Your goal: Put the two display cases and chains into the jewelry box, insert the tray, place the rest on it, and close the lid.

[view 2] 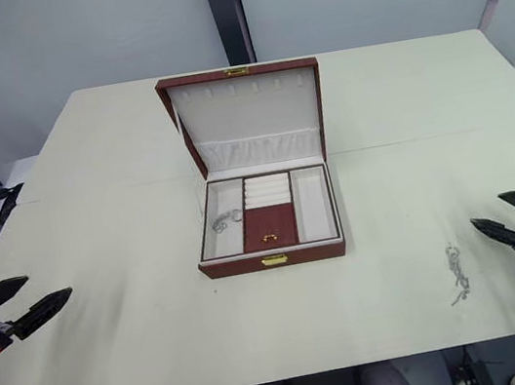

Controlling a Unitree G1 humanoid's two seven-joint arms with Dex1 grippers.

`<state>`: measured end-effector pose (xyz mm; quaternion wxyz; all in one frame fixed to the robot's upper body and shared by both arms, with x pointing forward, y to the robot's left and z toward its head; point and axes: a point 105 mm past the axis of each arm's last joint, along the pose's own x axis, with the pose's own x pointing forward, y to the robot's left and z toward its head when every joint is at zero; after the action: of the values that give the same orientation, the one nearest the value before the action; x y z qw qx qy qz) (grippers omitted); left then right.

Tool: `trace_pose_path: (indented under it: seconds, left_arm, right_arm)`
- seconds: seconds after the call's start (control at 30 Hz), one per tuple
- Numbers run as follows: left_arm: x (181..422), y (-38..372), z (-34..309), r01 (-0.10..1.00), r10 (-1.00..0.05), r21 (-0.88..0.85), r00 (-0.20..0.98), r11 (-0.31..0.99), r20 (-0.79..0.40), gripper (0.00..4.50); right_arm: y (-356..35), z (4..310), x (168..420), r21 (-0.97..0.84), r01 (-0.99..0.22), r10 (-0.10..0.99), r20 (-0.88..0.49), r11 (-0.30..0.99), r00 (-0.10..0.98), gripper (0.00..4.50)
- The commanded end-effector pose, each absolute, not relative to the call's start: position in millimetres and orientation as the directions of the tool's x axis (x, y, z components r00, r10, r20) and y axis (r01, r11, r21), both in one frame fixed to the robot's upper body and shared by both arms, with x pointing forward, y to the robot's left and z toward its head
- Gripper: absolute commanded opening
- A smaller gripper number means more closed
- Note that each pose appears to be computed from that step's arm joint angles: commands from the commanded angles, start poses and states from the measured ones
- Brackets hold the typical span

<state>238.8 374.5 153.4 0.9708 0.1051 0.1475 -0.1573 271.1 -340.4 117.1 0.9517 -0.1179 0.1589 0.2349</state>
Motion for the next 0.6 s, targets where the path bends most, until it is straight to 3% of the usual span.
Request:
trace_pose_path:
  seconds: [0.03,0.4,0.5,0.6]
  left_arm:
    - [238,378,166,0.312,-0.253,0.195,0.927,0.93,-0.275,4.46]
    - [236,370,165,0.339,-0.277,0.21,0.92,0.917,-0.278,4.46]
    - [238,353,166,0.406,-0.343,0.227,0.9,0.885,-0.27,4.46]
    - [242,320,166,0.535,-0.474,0.23,0.837,0.813,-0.274,4.46]
  right_arm:
    - [-344,130,274,-0.192,-0.48,0.407,-0.324,0.856,0.854,4.5]
    - [-342,133,278,-0.191,-0.484,0.416,-0.309,0.854,0.855,4.5]
    - [-336,134,273,-0.173,-0.496,0.435,-0.298,0.851,0.85,4.5]
    - [-321,137,267,-0.162,-0.509,0.462,-0.255,0.846,0.849,4.5]
